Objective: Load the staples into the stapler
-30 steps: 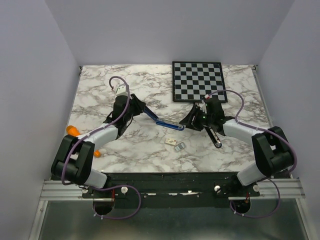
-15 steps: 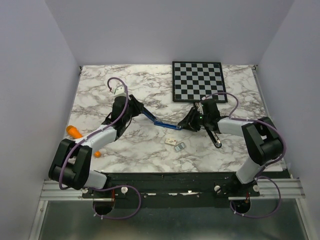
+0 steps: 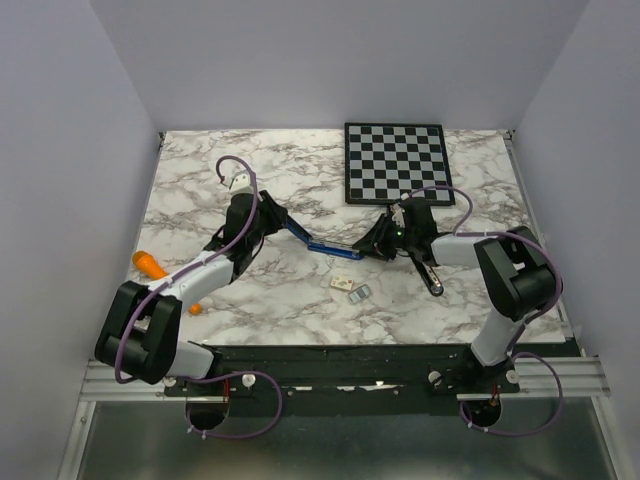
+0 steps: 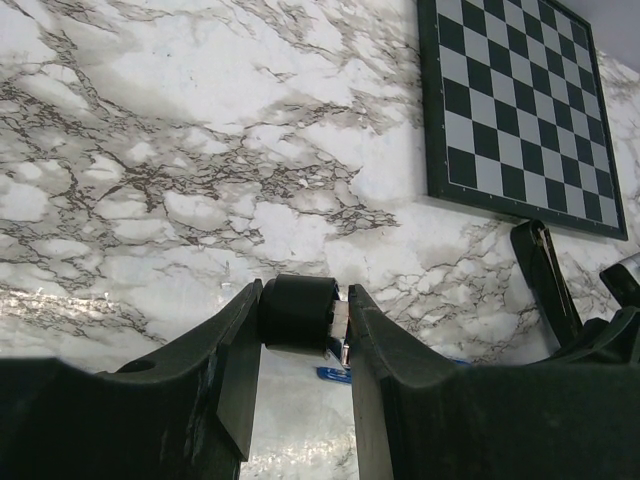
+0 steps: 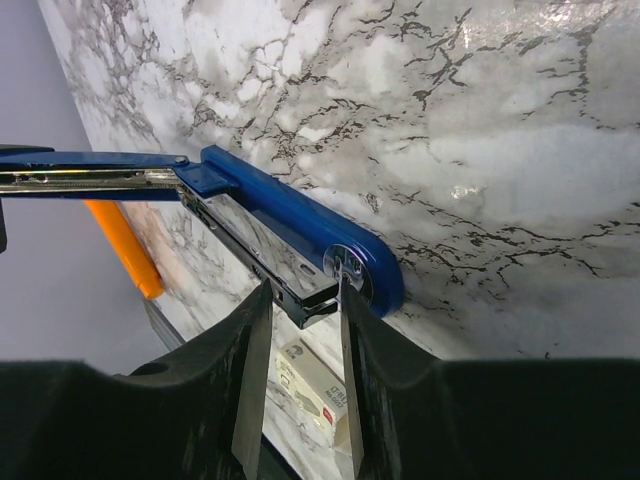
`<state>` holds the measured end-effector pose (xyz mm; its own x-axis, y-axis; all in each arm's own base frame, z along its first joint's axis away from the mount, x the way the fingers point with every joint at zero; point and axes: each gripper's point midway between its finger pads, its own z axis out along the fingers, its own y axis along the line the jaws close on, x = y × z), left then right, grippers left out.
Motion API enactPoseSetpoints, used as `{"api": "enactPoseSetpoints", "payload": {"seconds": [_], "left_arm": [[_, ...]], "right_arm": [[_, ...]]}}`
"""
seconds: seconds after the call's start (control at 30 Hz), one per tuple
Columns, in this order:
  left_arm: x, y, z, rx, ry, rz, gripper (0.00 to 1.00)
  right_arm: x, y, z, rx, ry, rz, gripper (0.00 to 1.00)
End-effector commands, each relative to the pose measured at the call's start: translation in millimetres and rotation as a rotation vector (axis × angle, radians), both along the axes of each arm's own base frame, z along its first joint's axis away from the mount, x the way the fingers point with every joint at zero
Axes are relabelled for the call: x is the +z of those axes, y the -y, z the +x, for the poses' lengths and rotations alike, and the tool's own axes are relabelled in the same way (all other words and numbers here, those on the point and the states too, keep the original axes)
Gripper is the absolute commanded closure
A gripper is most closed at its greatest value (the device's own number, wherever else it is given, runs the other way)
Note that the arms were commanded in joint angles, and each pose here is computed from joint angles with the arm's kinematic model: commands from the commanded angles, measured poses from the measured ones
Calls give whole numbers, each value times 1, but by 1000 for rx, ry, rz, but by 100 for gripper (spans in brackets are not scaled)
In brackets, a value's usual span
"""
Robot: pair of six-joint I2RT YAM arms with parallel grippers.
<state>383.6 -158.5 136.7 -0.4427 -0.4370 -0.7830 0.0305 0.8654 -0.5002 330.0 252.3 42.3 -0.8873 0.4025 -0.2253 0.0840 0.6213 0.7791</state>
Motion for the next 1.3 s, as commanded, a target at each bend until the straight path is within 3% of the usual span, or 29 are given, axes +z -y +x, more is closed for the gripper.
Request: {"api": "enactPoseSetpoints", "payload": {"seconds": [0.0, 0.63, 1.27], "left_arm": [[-9, 0, -10, -13, -36, 86, 100], [6, 81, -33, -162, 35, 214, 100], [-9, 175, -67, -351, 33, 262, 98]], "right_arm": [[4, -6, 7, 18, 16, 44, 60], [3, -8, 9, 41, 35, 65, 82], [1, -10, 11, 62, 46, 72, 86]]}}
